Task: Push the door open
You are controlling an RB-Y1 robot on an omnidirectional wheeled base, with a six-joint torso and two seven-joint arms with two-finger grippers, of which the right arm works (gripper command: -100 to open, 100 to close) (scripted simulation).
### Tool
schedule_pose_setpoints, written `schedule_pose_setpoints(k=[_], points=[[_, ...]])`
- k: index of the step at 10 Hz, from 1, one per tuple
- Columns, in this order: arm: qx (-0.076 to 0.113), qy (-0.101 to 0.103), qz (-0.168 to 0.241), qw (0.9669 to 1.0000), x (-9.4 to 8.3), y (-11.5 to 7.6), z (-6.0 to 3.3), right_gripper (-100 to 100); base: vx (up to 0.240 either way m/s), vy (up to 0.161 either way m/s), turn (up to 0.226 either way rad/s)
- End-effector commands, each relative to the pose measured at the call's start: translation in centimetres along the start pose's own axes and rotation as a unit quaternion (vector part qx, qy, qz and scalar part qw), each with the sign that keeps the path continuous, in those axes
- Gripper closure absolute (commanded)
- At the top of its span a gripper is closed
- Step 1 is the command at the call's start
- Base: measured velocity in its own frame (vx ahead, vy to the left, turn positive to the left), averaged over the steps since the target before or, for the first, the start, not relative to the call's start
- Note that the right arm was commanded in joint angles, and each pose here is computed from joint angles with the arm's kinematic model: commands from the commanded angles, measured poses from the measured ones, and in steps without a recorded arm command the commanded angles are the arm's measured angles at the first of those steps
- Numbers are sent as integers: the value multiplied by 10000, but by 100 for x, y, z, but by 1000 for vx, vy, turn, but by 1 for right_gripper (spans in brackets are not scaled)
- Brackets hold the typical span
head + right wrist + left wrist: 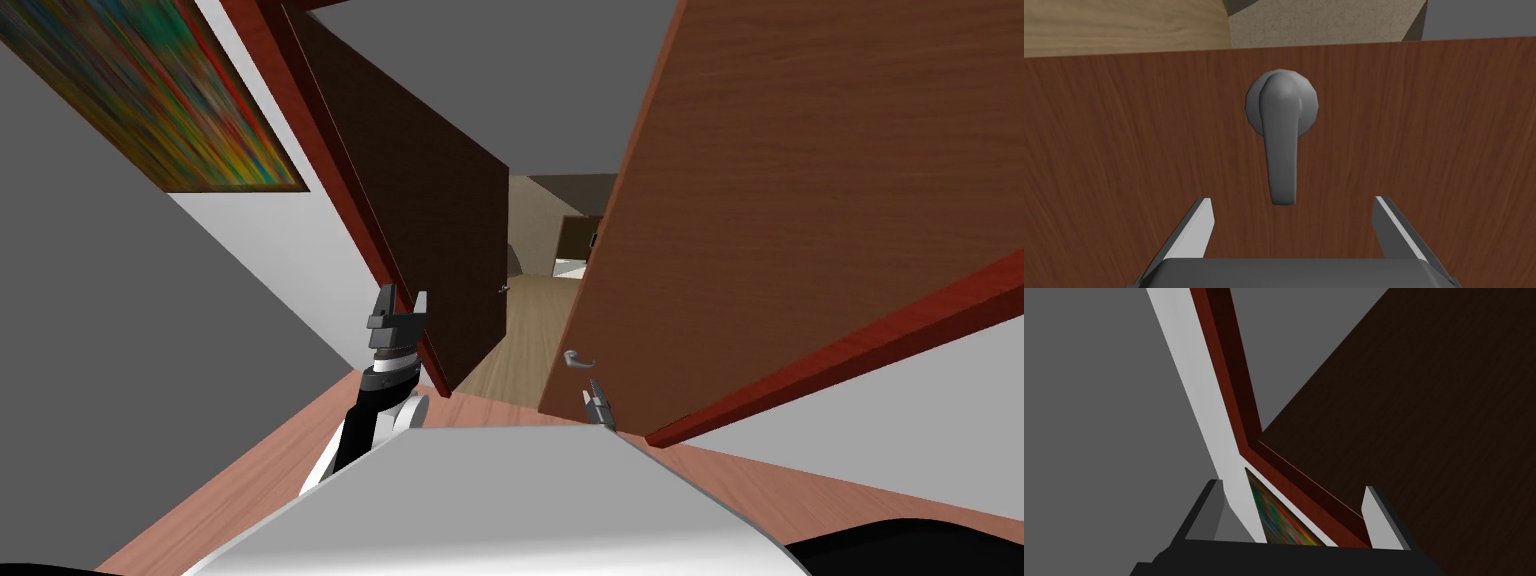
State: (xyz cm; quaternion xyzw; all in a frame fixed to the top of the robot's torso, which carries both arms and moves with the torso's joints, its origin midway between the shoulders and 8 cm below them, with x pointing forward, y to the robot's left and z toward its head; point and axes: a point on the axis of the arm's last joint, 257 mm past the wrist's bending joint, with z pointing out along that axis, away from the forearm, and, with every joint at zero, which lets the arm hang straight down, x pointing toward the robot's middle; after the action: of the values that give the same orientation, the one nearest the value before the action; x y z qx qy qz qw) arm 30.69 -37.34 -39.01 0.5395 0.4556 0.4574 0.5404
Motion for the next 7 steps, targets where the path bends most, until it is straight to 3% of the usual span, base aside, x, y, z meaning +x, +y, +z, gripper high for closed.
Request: schedule_pose_setpoints(k=[1,4,5,6,7], points=[[19,-26,5,10000,-9,-6,84,-100,182,-38,31],[41,-65,16,10000,-22,-13,209,-100,192,-60,28],[35,-58,13,10000,-22,-4,190,-100,86,-20,11],[35,-58,13,10000,-22,-4,190,100,-9,0,-5],[35,-58,13,10000,-22,-4,190,100,-28,5,5]])
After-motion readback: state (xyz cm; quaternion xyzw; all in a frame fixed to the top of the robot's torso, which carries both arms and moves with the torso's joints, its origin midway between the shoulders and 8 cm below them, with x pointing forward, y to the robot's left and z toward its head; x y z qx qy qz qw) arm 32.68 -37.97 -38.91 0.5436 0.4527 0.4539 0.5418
